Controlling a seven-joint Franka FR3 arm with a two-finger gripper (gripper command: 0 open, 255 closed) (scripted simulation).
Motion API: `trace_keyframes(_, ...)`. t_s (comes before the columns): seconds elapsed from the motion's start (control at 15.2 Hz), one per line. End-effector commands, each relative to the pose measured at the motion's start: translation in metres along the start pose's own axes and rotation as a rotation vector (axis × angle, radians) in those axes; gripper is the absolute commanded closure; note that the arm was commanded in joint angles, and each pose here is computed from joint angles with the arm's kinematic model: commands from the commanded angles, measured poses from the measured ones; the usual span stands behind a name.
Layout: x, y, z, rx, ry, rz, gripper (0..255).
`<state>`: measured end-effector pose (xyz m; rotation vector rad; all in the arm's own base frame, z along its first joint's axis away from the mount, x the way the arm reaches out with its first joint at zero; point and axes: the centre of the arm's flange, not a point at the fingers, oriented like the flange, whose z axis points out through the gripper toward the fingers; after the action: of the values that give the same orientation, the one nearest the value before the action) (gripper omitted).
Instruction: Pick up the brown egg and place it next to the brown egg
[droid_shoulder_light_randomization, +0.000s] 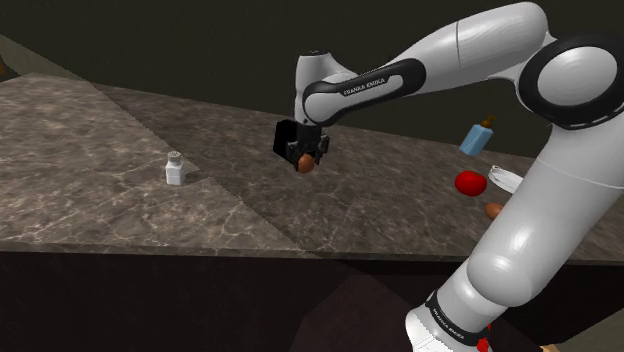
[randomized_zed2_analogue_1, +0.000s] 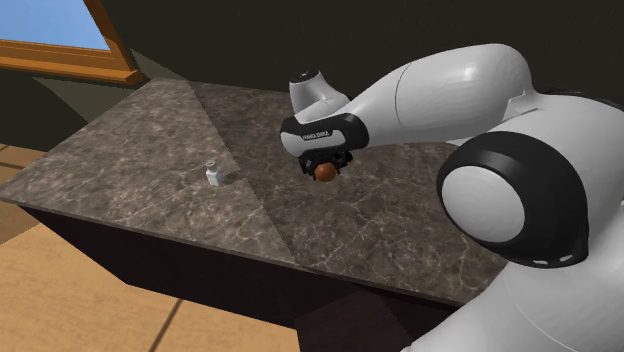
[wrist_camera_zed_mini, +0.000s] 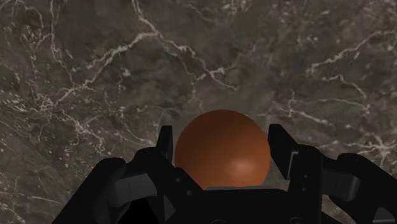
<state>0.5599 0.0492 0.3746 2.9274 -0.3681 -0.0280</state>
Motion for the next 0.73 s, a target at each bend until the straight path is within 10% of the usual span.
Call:
trace_keyframes(0.0,0.000,0.001,-0.010,0.000,0.000,0.000,255)
trace_keyframes(0.66,0.000,0.011,-0.062,0.000,0.000,0.000,255)
